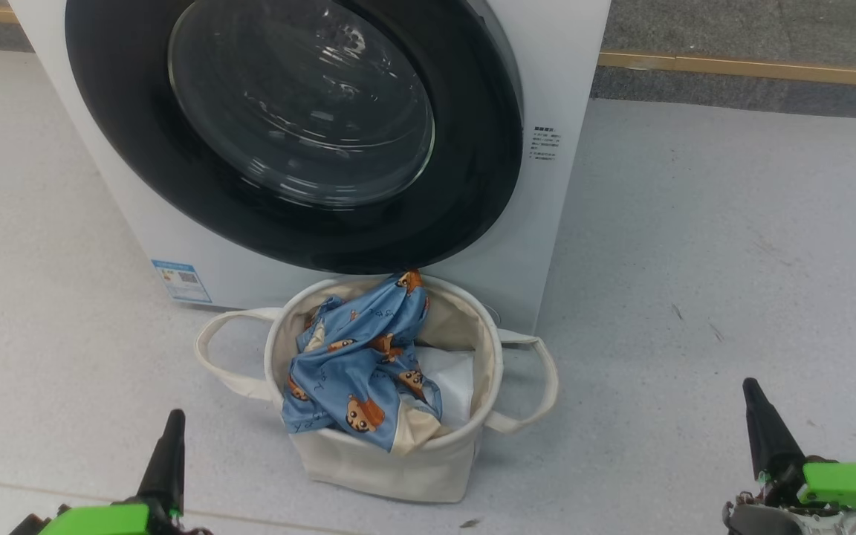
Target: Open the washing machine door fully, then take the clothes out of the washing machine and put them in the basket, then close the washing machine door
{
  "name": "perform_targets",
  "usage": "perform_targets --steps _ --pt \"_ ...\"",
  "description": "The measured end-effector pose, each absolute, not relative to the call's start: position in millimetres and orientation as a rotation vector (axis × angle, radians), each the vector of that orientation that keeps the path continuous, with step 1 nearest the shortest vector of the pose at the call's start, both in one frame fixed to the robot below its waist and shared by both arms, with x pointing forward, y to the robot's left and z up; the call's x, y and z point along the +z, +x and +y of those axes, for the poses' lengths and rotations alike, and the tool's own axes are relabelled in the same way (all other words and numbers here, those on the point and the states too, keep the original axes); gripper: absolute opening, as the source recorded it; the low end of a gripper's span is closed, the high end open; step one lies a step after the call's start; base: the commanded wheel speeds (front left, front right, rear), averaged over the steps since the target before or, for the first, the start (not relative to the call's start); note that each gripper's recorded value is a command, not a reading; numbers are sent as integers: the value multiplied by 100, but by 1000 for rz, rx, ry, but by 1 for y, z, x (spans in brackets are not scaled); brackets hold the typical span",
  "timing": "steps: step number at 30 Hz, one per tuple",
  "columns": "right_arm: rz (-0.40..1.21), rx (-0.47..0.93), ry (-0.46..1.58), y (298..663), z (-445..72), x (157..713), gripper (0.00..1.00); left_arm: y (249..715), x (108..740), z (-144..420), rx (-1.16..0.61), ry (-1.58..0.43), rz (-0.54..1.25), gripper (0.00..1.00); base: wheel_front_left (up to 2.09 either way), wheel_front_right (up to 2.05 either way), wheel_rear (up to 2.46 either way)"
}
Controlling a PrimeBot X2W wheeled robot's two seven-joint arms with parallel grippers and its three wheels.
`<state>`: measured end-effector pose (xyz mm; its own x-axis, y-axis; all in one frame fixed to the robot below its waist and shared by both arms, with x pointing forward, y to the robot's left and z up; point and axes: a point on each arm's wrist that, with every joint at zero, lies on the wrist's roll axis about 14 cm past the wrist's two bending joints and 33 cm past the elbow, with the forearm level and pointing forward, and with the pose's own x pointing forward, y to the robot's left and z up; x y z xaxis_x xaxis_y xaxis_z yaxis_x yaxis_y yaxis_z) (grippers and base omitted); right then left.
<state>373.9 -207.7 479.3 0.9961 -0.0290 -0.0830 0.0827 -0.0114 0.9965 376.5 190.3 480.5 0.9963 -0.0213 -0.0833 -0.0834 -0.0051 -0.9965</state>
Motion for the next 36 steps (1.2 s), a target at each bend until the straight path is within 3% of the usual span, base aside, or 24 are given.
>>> perform_targets --steps 36 --pt "40 -91 1581 374 -208 479 0 376 481 190 48 -1580 83 0 0 0 0"
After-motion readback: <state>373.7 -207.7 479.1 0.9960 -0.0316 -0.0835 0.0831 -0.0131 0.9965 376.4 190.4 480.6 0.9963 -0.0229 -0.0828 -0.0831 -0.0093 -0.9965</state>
